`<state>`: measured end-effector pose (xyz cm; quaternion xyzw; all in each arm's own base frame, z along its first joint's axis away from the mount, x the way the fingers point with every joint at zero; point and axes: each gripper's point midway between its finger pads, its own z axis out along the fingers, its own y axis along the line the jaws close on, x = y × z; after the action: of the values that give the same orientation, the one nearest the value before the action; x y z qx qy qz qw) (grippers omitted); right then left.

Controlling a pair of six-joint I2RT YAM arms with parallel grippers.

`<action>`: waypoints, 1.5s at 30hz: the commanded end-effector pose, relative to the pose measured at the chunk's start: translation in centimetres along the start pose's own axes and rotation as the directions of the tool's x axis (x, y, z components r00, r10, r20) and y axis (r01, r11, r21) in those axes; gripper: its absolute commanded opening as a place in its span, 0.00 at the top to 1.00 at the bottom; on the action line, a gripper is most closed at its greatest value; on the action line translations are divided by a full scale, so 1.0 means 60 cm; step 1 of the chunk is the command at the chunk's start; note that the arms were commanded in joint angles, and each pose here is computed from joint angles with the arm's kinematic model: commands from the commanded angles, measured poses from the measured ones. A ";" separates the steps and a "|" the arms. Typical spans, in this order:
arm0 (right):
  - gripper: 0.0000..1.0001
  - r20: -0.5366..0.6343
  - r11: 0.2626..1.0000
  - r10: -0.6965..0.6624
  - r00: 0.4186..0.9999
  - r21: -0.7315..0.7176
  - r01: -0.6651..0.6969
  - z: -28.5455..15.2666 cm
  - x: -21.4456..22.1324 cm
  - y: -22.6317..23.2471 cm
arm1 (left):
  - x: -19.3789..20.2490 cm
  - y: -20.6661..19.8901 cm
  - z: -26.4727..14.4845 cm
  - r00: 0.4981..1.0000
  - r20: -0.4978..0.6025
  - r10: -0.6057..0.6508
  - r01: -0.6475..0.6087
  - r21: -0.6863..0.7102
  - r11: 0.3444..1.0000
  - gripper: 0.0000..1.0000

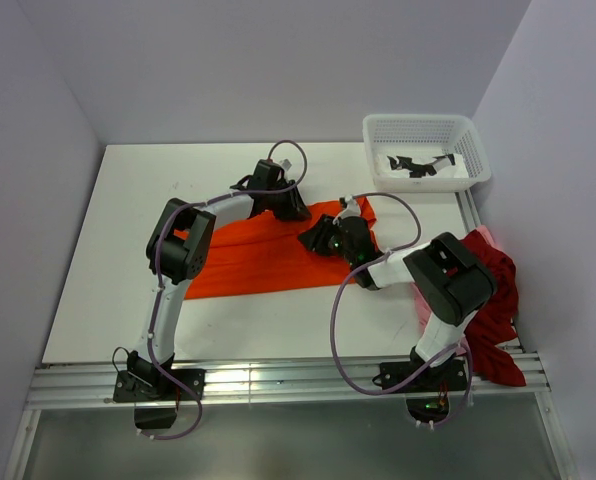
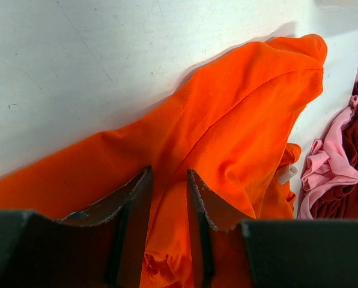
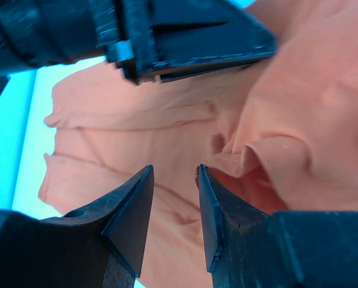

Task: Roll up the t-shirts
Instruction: Fold the tshirt

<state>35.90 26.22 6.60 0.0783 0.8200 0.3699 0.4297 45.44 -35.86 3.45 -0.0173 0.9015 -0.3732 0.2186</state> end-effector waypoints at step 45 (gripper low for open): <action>0.61 -0.055 0.863 -0.119 0.991 0.489 0.130 -0.140 -0.039 -0.142 | 0.002 -0.080 -0.176 0.977 0.104 0.188 -0.171 -0.159 0.972 0.46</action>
<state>31.66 15.21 4.72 0.1400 0.8923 0.1508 0.4017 41.31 -32.51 10.51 -0.0003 0.9159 -0.3031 0.2631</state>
